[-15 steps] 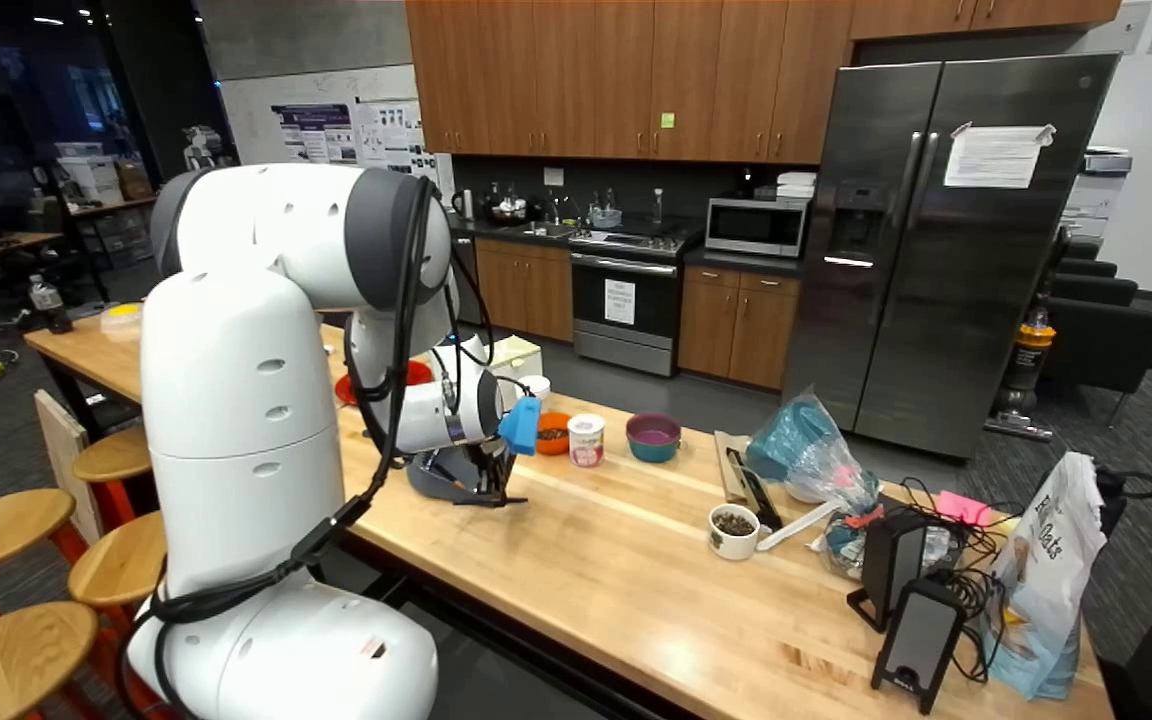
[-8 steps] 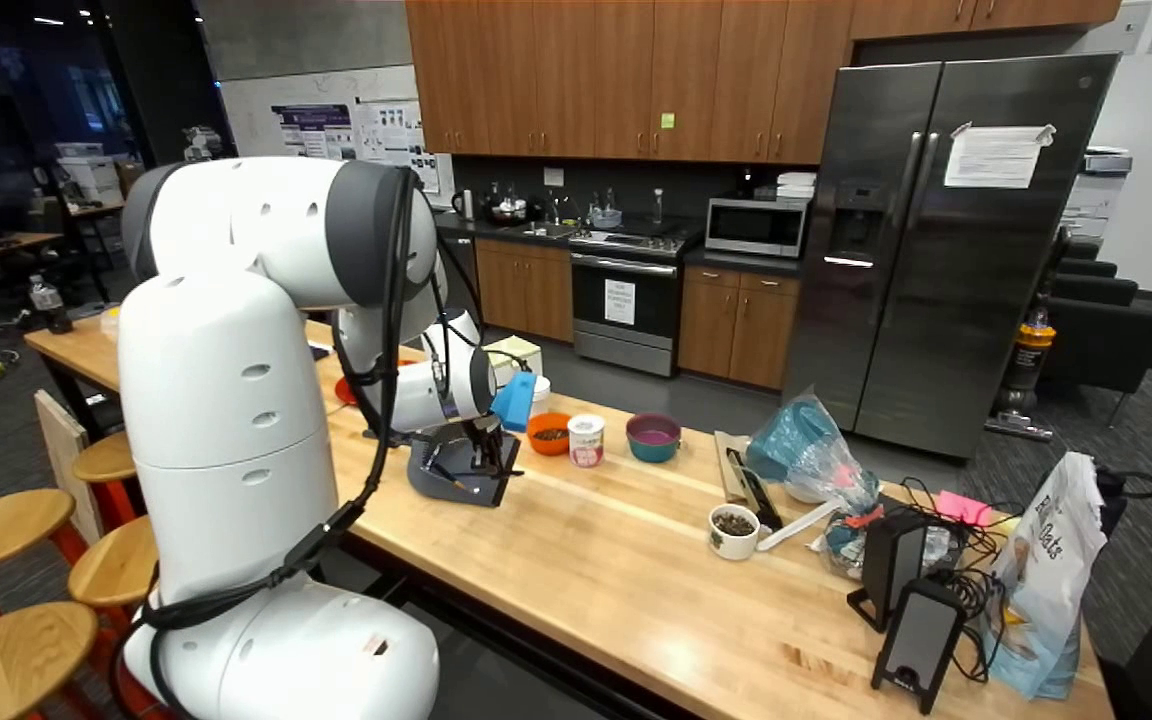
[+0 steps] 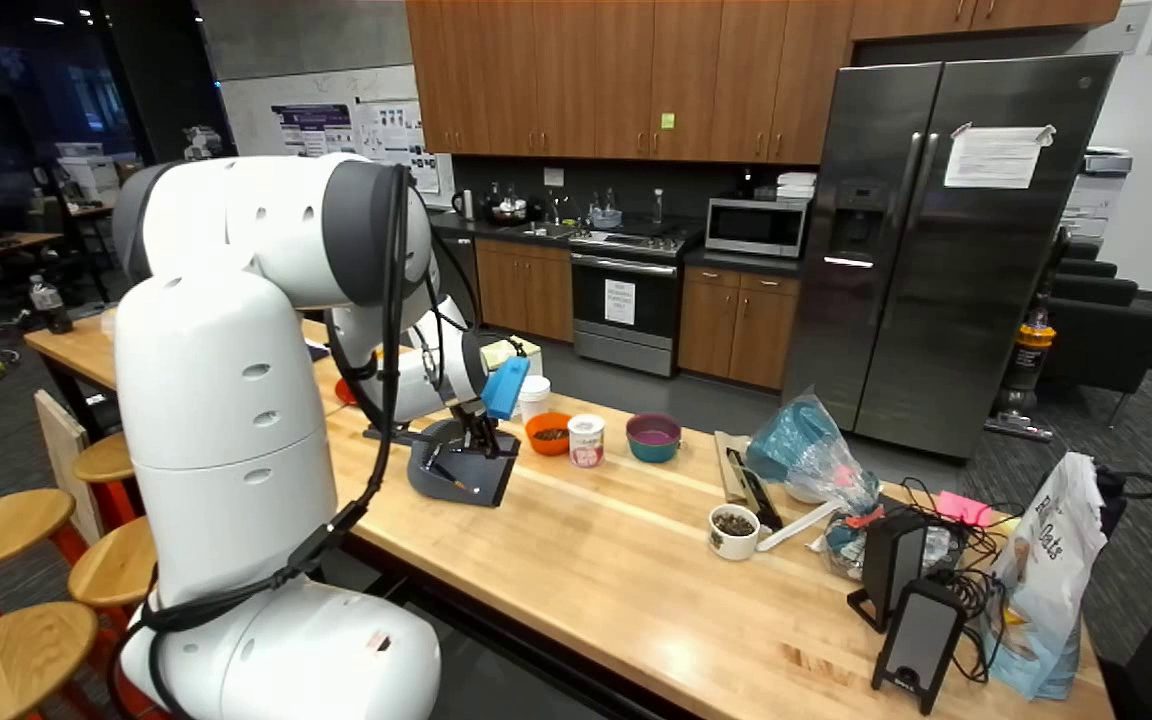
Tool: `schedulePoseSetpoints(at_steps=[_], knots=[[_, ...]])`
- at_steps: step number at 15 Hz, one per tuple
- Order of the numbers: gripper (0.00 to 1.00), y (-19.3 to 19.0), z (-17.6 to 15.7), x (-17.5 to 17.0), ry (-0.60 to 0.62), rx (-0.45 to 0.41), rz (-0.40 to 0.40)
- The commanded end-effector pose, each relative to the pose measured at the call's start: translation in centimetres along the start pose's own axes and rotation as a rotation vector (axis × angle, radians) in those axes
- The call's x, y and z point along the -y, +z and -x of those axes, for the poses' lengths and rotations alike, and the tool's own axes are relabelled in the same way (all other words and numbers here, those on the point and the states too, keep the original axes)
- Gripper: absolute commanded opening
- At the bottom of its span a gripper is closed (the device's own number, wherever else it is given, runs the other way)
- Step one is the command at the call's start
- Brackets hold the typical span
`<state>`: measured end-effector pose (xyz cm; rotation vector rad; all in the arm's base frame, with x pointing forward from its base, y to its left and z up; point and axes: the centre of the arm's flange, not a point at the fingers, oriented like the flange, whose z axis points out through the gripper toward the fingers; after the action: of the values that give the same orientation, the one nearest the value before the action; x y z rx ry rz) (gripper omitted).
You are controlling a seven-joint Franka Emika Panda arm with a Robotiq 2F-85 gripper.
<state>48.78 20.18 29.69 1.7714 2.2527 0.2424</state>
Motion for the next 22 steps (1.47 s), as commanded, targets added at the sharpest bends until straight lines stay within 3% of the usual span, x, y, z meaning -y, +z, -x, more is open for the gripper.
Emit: schedulePoseSetpoints(at_steps=[1,7,22], knots=[[0.04,0.9,-1.3,-1.3,0.073,0.047,0.029],[0.04,3.0,-3.2,-2.4,0.134,0.094,0.042],[0.04,7.5,-8.6,-2.8,0.205,0.076,-0.024]])
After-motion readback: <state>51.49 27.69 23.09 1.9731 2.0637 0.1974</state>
